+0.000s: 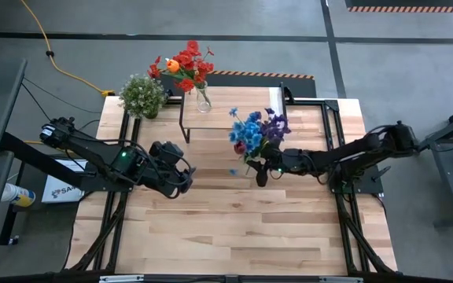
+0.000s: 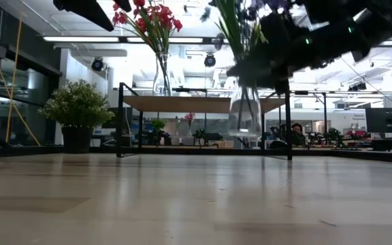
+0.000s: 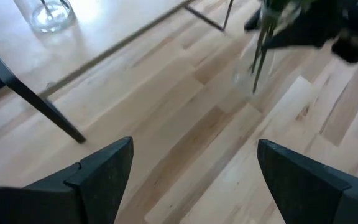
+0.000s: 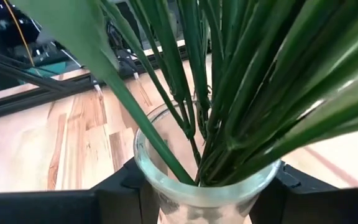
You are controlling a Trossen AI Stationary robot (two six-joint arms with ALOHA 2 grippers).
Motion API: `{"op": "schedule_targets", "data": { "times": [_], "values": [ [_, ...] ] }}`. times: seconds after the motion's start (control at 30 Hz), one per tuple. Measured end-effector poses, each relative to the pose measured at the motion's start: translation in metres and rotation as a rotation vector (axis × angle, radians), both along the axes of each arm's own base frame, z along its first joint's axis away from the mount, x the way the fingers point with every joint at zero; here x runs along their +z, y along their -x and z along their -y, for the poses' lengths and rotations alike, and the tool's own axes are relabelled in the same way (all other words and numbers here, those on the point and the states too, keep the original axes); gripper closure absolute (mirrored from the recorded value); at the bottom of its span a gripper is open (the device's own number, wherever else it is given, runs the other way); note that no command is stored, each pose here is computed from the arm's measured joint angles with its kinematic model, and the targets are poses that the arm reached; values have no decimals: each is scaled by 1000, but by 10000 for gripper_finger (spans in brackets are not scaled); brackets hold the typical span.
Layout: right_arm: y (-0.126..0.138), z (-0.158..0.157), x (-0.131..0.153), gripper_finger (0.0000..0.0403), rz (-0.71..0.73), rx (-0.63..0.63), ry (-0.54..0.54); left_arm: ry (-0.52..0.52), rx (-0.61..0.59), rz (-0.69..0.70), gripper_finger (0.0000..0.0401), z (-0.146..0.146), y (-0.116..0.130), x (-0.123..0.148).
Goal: Pick and place flowers into a vace then onto a shelf
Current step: Put the transparent vase with flowers on the shelf
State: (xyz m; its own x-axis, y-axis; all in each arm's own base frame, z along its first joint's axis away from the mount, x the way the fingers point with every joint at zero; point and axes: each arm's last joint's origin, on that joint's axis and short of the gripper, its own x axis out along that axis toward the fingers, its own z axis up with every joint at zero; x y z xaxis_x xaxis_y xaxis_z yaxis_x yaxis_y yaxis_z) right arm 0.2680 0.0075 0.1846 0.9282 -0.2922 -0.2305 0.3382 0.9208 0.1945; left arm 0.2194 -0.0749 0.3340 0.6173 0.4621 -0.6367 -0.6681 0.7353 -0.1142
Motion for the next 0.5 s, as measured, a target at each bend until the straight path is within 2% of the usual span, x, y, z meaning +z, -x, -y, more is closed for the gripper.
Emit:
{"op": "schedule_targets", "data": {
  "times": [0.37,0.5],
  "values": [
    [-3,2,84,238,-36,-11,18,32,-16,-22,25,1,1,-1],
    [0,7,117,238,-45,-19,61,33,-16,-19,25,1,1,-1]
  ]
}}
